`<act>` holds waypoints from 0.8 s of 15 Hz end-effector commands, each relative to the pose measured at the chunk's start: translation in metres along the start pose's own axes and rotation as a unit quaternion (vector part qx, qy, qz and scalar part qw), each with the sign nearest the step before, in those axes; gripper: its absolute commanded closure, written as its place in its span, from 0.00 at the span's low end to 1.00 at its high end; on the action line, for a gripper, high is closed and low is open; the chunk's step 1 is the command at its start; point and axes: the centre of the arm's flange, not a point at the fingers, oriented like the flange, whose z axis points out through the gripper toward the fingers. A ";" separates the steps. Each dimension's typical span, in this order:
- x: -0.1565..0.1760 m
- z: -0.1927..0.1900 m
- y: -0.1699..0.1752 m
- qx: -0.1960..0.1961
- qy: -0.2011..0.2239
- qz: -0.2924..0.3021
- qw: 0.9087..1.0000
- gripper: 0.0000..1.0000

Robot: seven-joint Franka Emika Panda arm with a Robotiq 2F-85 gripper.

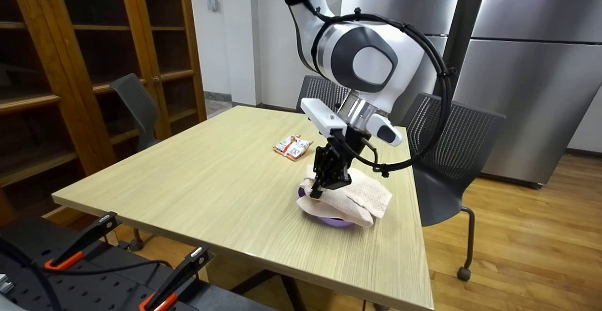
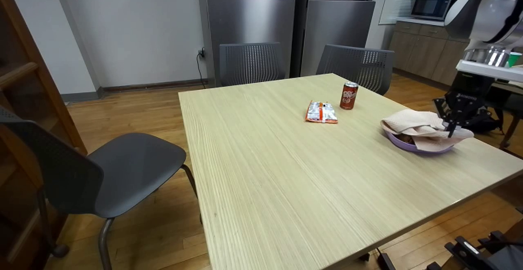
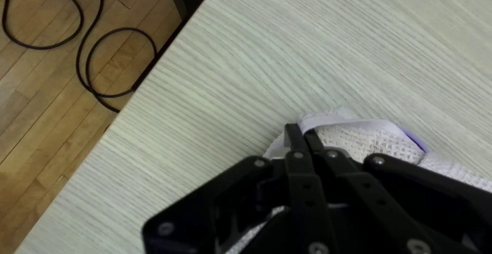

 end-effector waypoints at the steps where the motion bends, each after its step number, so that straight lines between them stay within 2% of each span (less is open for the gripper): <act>1: -0.028 -0.010 0.005 -0.004 0.004 -0.015 1.000 0.99; 12: -0.041 -0.011 0.009 -0.002 -0.004 -0.028 1.000 0.99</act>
